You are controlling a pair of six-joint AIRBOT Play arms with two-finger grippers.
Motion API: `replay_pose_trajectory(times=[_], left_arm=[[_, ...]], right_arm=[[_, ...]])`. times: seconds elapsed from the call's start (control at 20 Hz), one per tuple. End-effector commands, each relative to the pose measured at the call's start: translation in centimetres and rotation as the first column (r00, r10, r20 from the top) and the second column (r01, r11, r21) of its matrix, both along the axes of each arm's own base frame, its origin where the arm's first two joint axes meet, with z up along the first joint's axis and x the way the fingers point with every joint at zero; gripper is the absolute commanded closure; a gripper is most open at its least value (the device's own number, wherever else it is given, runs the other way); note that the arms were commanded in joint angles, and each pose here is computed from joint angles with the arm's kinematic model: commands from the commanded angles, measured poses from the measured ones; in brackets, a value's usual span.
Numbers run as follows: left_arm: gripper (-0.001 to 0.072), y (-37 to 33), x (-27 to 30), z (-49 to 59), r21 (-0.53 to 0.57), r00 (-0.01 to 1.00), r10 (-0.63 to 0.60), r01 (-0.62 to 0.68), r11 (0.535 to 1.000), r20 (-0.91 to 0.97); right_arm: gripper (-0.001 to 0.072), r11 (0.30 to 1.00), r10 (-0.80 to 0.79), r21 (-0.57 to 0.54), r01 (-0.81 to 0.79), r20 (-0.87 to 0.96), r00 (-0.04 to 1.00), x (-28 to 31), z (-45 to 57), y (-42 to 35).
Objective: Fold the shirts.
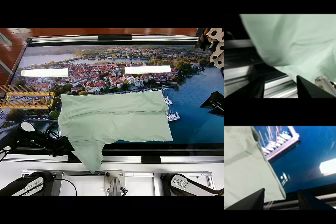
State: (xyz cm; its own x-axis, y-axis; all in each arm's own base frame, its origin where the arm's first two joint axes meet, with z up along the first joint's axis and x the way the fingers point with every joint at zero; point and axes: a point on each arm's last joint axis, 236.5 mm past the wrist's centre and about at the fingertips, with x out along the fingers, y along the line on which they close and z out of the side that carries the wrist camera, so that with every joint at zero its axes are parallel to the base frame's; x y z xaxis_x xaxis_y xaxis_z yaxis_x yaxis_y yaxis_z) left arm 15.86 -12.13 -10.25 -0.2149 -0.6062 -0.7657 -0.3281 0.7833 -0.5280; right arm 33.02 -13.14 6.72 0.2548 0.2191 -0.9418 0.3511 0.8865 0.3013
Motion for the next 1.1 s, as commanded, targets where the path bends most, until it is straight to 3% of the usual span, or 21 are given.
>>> replay_pose_trajectory(times=[0.0,0.1,0.2,0.25,0.3,0.35,0.6,1.05], left_arm=[[0.0228,-1.2,0.1,-0.8,0.019,1.000,-0.022,0.022,1.000,0.014],[0.0249,-2.1,0.6,-0.9,0.019,0.999,-0.014,0.013,1.000,0.036],[0.0431,-2.9,0.9,-0.8,0.007,0.999,-0.005,0.004,1.000,0.048],[0.0632,-3.1,0.9,-0.8,0.003,0.999,-0.005,0.005,1.000,0.049],[0.0675,-3.1,1.0,-0.7,0.000,0.999,-0.003,0.003,1.000,0.049],[0.0675,-3.1,0.8,-0.6,-0.007,0.999,-0.015,0.015,1.000,0.048],[0.0675,-3.4,-0.2,0.2,-0.032,0.998,-0.058,0.060,0.998,0.036],[0.0675,-3.4,0.9,1.9,-0.030,0.990,-0.058,0.062,0.998,0.131]], right_arm=[[0.0179,1.000,0.000,0.001,0.000,0.001,1.000,0.0,0.0,0.0],[0.0179,1.000,0.000,0.001,0.000,0.001,1.000,0.0,0.0,0.0],[0.0179,1.000,0.001,0.002,-0.001,-0.002,1.000,-0.1,0.0,0.1],[0.0177,1.000,0.003,0.007,-0.003,-0.010,1.000,-0.2,-0.1,0.2],[0.0164,1.000,0.009,0.019,-0.009,-0.030,1.000,-0.7,-0.7,0.5],[0.0077,0.999,0.019,0.044,-0.016,-0.072,0.997,-1.7,-1.9,1.0],[0.0077,0.934,0.143,0.356,-0.044,-0.257,0.956,-8.5,-9.7,8.9],[0.0117,0.951,0.066,0.308,0.036,-0.315,0.947,-10.7,-15.6,9.3]])
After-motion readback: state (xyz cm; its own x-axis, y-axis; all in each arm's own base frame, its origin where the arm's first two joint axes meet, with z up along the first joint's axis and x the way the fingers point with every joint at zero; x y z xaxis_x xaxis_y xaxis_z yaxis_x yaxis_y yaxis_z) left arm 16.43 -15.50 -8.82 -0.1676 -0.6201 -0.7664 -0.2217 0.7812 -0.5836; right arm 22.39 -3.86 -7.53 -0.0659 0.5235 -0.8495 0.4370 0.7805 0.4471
